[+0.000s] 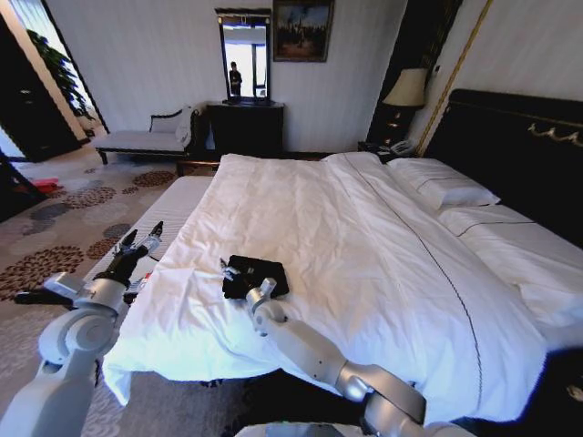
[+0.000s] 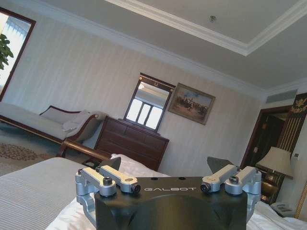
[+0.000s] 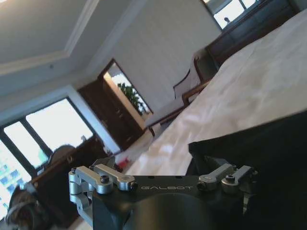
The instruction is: Fold the clothes on the bed.
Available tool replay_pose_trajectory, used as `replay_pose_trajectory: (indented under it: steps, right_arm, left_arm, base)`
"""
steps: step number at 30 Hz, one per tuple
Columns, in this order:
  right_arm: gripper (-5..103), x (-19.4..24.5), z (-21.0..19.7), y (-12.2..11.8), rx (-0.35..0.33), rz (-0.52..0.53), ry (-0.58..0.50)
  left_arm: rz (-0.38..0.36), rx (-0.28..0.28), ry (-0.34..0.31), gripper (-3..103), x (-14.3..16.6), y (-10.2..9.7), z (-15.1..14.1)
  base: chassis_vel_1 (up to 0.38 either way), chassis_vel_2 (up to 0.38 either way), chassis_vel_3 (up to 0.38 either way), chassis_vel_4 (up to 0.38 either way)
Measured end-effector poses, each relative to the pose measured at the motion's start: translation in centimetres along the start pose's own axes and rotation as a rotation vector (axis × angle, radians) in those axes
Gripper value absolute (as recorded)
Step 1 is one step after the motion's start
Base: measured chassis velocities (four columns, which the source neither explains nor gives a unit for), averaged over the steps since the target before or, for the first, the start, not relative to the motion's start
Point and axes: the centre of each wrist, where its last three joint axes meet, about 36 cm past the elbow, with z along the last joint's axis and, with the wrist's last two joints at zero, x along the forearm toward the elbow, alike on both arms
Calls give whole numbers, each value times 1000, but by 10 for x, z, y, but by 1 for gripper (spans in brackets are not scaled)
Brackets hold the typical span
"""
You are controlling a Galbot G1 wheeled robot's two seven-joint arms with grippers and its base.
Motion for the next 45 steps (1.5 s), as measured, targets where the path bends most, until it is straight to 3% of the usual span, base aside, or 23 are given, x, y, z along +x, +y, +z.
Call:
replay_pose_trajectory:
  steps: [5, 10, 16, 18, 21, 22, 24, 25, 27, 28, 30, 32, 33, 35, 38, 39, 40, 43, 45]
  right_arm:
    - [100, -2, 6, -7, 25, -8, 18]
    - [100, 10, -15, 2, 25, -75, -38]
    - [100, 59, -87, 12, -7, -133, -177]
    - [100, 81, -121, -11, 45, -101, -246]
    - [100, 92, -134, -32, 100, -58, -269]
    - [100, 113, -151, -64, 184, 15, -293]
    - [100, 138, -166, -91, 257, 82, -315]
    - [100, 138, -166, -91, 257, 82, -315]
    - [100, 164, -180, -111, 324, 148, -339]
    - [100, 191, -194, -129, 395, 222, -369]
    - [100, 226, -214, -145, 474, 303, -407]
    - [100, 236, -219, -148, 492, 325, -418]
    - [100, 268, -233, -152, 530, 392, -454]
    - [100, 308, -236, -148, 563, 481, -483]
    - [100, 327, -234, -144, 581, 527, -491]
    - [100, 369, -225, -129, 629, 626, -499]
    - [100, 383, -220, -121, 643, 660, -502]
    - [100, 404, -209, -103, 664, 715, -502]
    - [100, 425, -199, -75, 698, 763, -481]
  left_arm:
    - [-13, -6, 1, 100, 6, 2, -2]
    - [-24, -5, 3, 100, 9, 5, -1]
    - [-60, -13, 36, 100, 12, 10, 8]
    - [-96, -24, 75, 100, 15, 14, 13]
    - [-115, -31, 97, 100, 16, 17, 15]
    - [-137, -58, 122, 100, 16, 21, 19]
    - [-149, -94, 142, 100, 18, 23, 23]
    - [-149, -94, 142, 100, 18, 23, 23]
    - [-155, -135, 159, 100, 22, 23, 28]
    - [-146, -174, 171, 100, 29, 21, 36]
    - [-127, -210, 182, 100, 39, 15, 49]
    - [-122, -216, 185, 100, 42, 13, 52]
    - [-112, -218, 187, 100, 49, 7, 61]
    - [-100, -198, 185, 100, 57, -5, 69]
    - [-95, -190, 177, 100, 61, -13, 71]
    - [-86, -187, 156, 100, 71, -32, 77]
    - [-85, -190, 139, 100, 76, -41, 80]
    - [-85, -201, 115, 100, 82, -53, 86]
    - [-98, -217, 107, 100, 92, -65, 98]
  base:
    - [0, 0, 0, 0]
    - [0, 0, 0, 0]
    - [0, 0, 0, 0]
    - [0, 0, 0, 0]
    - [0, 0, 0, 0]
    - [0, 0, 0, 0]
    - [0, 0, 0, 0]
    - [0, 0, 0, 0]
    - [0, 0, 0, 0]
    - [0, 0, 0, 0]
    - [0, 0, 0, 0]
    - [0, 0, 0, 0]
    - [0, 0, 0, 0]
    - [0, 0, 0, 0]
    - [0, 0, 0, 0]
    - [0, 0, 0, 0]
    - [0, 0, 0, 0]
    - [0, 0, 0, 0]
    - [0, 0, 0, 0]
